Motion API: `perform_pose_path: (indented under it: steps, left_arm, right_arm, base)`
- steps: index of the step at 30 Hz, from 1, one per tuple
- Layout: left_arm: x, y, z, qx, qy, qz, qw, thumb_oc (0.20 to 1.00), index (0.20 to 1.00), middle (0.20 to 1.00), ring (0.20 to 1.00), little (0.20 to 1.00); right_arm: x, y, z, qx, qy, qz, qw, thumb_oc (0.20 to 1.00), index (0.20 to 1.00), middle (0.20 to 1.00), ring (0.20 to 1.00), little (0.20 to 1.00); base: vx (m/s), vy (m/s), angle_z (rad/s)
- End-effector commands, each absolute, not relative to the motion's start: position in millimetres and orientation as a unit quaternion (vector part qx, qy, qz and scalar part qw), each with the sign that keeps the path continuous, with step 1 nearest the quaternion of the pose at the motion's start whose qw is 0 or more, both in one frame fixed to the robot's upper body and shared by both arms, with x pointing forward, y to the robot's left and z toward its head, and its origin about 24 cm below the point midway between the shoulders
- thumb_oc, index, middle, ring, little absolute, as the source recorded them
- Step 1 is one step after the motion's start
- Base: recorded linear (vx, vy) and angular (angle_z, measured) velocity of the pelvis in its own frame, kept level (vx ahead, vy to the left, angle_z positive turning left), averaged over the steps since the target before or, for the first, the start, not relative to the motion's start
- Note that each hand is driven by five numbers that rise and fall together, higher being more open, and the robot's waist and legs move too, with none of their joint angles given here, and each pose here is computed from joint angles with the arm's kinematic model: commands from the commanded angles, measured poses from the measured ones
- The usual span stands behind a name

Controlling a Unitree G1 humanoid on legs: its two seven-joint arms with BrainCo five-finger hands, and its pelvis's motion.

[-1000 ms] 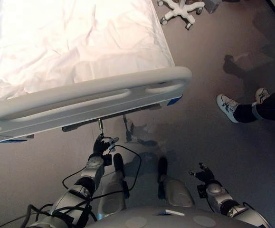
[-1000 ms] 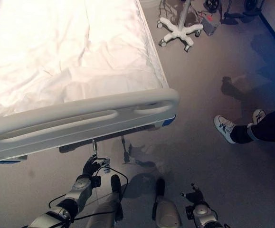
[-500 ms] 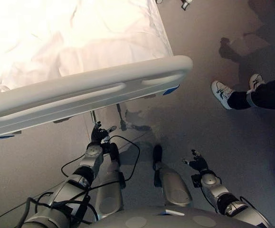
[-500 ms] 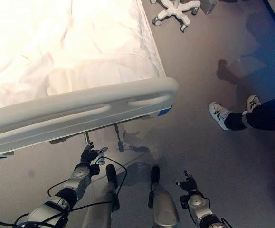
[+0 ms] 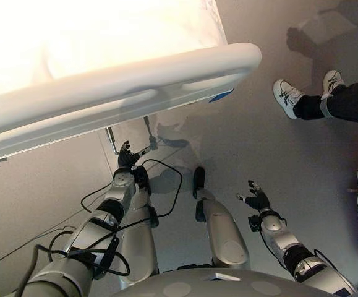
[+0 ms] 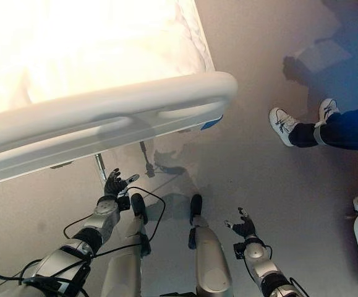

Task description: Raise the hospital bed

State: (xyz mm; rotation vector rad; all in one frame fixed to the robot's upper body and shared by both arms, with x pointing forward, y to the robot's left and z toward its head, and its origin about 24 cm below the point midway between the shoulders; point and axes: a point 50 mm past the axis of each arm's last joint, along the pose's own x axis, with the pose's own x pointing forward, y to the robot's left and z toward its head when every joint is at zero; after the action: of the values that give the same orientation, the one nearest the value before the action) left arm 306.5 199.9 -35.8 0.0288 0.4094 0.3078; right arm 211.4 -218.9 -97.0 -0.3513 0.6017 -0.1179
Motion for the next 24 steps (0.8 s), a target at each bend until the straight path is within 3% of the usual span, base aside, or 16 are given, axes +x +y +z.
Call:
perform_pose_path:
  steps: [1, 24]
  left_arm:
    - [309, 215, -31, -0.032, 0.190, 0.203, 0.960, 1.000, 1.000, 1.000, 1.000, 1.000]
    - [310, 265, -12, -0.029, 0.163, 0.262, 0.951, 1.000, 1.000, 1.000, 1.000, 1.000]
  right_arm:
    - [215, -220, -88, -0.171, 0.261, -0.058, 0.948, 1.000, 1.000, 1.000, 1.000, 1.000]
    - [220, -207, -81, -0.148, 0.233, -0.042, 0.960, 1.000, 1.000, 1.000, 1.000, 1.000]
  base:
    - [-0.01, -0.035, 0.02]
    - [0.00, -0.016, 0.10]
